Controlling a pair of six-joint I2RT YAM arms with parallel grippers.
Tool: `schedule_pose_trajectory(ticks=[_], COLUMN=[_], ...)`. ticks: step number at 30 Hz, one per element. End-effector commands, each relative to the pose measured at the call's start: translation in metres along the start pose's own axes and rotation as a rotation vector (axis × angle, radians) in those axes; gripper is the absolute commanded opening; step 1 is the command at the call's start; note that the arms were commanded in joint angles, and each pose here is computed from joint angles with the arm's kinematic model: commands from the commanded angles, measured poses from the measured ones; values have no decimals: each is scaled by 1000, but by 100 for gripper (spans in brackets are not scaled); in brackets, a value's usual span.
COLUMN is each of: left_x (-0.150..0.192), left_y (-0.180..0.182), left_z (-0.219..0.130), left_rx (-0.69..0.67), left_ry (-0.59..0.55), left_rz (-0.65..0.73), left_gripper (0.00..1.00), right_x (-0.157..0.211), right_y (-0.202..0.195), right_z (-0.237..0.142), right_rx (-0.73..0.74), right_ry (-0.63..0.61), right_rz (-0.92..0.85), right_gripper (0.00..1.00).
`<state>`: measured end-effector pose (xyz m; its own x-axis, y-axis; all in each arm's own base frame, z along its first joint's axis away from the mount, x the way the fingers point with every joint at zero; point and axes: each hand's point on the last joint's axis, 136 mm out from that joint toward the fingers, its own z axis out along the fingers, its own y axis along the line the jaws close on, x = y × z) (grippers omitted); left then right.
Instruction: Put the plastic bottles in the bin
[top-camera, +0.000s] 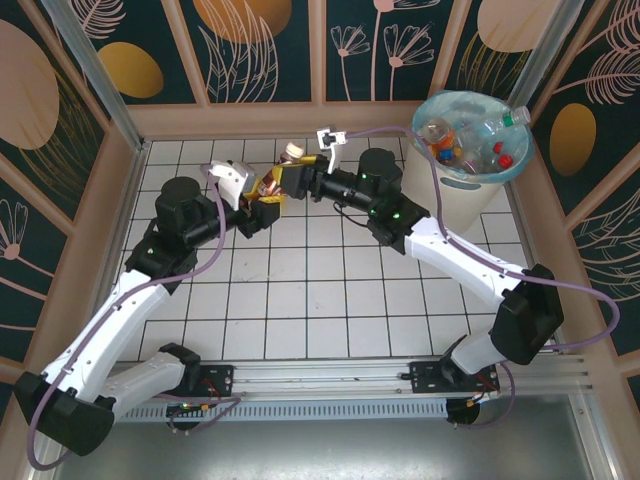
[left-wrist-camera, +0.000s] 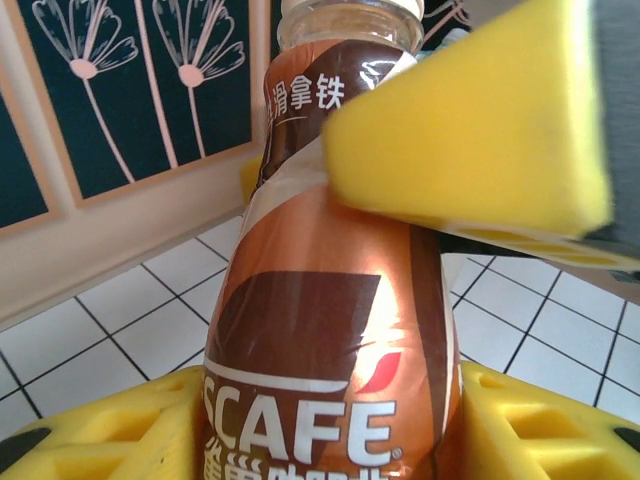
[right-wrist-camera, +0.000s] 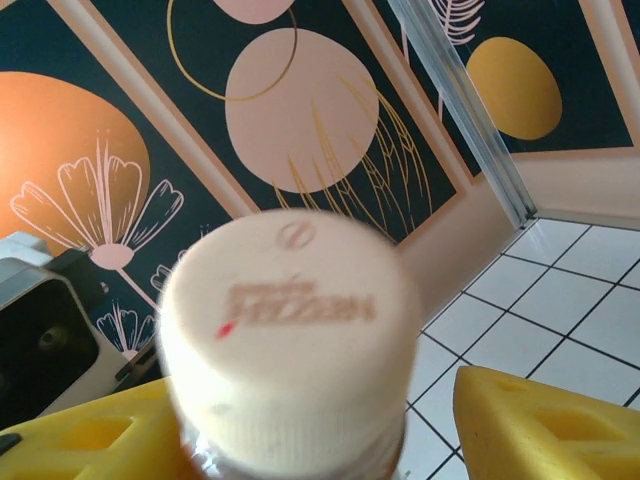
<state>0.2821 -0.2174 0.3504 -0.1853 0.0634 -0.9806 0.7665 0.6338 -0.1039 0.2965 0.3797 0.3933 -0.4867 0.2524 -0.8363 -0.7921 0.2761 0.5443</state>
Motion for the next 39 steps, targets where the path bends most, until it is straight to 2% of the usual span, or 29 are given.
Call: schedule_pose_trajectory(ticks=[1, 3, 5, 9, 12, 14, 17, 19, 23, 27, 29, 32, 39], left_x=[-3, -9, -11, -21, -29, -35, -48, -40, -29, -12, -3, 6, 16], left_y=[-15, -14, -13, -12, -12, -14, -17, -13, -7, -2, 0, 4, 9], left_z=[-7, -10, -12, -16, -17, -19, -26, -25, -23, -15, -11, -6, -2], left_rx=[63, 50, 37, 22, 19, 24, 27, 9, -20, -29, -29, -39, -54], left_ry=[-16, -34, -43, -84, -109, -131, -187, -184, -172, -140, -126, -108, -88], left_rz=[28, 28, 27, 30, 17, 6, 7, -7, -10, -30, -41, -54, -47], left_gripper=[53, 55, 58, 62, 76, 80, 82, 83, 83, 83, 82, 82, 82], right_x=[-19, -20, -20, -29, -43, -56, -84, -113, -182, -225, -233, -229, -194], right_y=[15, 14, 16, 20, 24, 23, 13, 5, -20, -45, -63, -90, -173], right_z=[-2, -3, -6, -18, -31, -41, -63, -87, -168, -242, -269, -292, -318], right_rx=[-33, -20, -20, 7, 48, 111, 299, 476, 954, 1296, 1445, 1608, 1759], right_ry=[-58, -55, -48, -71, -106, -125, -168, -219, -368, -467, -469, -420, -244], right_rz=[-32, -34, -48, -81, -109, -141, -229, -318, -475, -560, -584, -626, -627], right_gripper=[57, 41, 31, 24, 20, 20, 20, 20, 19, 16, 15, 17, 17])
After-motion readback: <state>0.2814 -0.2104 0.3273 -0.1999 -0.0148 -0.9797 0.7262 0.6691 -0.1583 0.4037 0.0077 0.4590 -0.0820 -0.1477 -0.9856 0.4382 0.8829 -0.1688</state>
